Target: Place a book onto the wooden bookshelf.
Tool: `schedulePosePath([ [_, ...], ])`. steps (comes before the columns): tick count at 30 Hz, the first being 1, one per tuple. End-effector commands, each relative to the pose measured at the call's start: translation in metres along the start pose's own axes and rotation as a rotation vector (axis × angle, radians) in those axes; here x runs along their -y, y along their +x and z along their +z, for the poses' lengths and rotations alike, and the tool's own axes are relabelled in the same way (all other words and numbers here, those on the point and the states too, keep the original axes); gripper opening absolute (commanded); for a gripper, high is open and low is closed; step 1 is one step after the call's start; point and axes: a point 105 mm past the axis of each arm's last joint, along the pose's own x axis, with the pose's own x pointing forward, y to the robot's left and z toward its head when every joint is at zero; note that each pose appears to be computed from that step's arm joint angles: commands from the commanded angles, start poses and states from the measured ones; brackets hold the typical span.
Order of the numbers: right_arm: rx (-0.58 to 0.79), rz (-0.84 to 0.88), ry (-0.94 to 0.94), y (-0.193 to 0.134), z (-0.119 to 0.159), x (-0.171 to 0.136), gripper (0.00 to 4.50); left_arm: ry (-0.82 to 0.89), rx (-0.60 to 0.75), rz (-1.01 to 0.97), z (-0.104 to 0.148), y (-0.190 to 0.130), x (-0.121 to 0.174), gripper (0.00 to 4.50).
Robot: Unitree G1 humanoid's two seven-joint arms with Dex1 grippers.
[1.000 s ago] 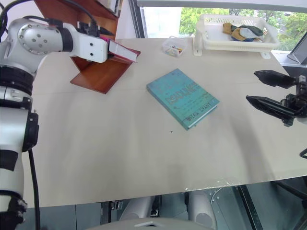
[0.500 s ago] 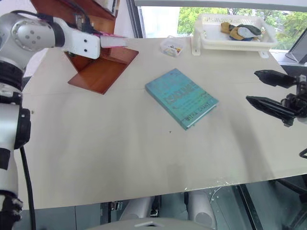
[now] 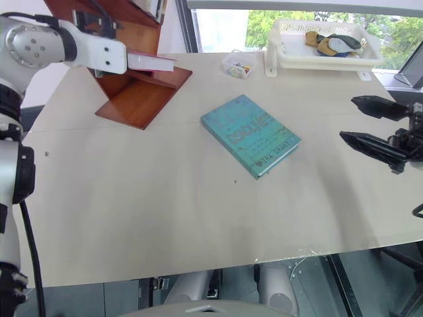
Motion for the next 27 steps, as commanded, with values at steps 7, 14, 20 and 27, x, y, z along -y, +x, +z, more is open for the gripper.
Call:
schedulePosePath([
  [7,0.056,0.026,-0.043,0.003,0.017,0.001,4.5,-0.018,-0.057,0.11,-0.02,-0.032,-0.031,4.47],
  [14,0.054,0.017,-0.025,-0.003,0.018,0.004,4.5,-0.104,0.034,0.188,-0.019,-0.065,-0.05,4.47],
  [20,0.037,0.005,-0.02,-0.009,0.02,0.005,4.5,-0.198,0.047,0.143,-0.031,-0.094,-0.038,4.47],
  [27,0.016,-0.005,-0.026,-0.014,0.024,0.009,4.5,-0.433,0.113,0.086,-0.041,-0.112,-0.002,4.47],
])
